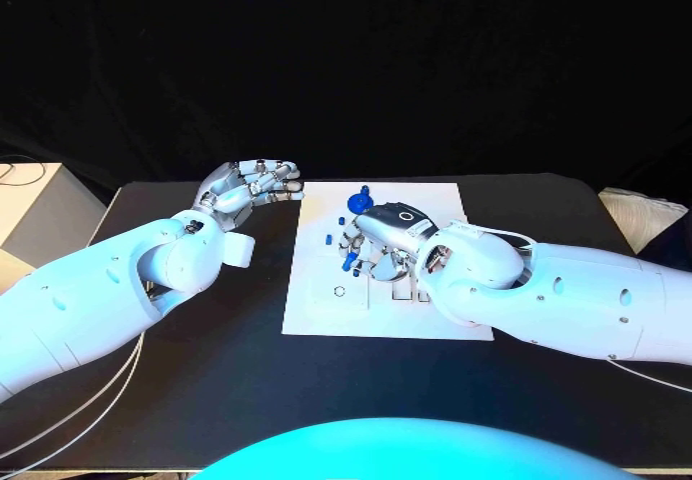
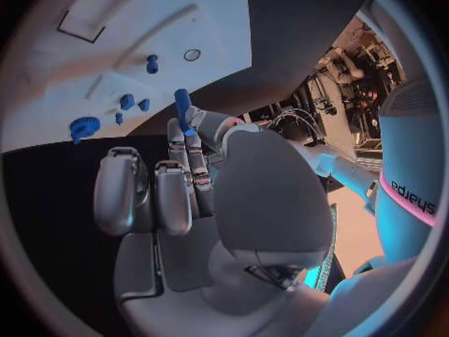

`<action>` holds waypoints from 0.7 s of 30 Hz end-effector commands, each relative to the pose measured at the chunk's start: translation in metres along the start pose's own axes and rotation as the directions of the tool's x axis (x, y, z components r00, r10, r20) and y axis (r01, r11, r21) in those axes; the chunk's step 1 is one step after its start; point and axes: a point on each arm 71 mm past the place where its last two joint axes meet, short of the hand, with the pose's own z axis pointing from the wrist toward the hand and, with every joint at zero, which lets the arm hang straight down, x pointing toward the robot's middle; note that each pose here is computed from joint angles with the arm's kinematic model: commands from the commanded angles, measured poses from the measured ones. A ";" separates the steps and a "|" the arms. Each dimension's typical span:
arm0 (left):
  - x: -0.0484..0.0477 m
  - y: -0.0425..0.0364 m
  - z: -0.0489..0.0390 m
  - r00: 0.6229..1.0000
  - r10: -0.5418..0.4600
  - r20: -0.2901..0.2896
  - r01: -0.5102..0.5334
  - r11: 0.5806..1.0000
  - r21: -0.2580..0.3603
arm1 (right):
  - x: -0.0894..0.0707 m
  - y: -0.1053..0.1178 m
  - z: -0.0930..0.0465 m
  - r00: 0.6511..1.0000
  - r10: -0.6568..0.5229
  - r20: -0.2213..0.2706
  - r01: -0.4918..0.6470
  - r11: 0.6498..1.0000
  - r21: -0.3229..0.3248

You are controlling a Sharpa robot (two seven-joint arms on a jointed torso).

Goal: Assemble the parts on the task board

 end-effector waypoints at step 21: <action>0.0027 -0.0010 0.0001 1.000 -0.013 -0.017 0.013 1.000 0.010 | 0.032 0.010 0.007 0.996 -0.068 -0.058 0.067 0.997 -0.029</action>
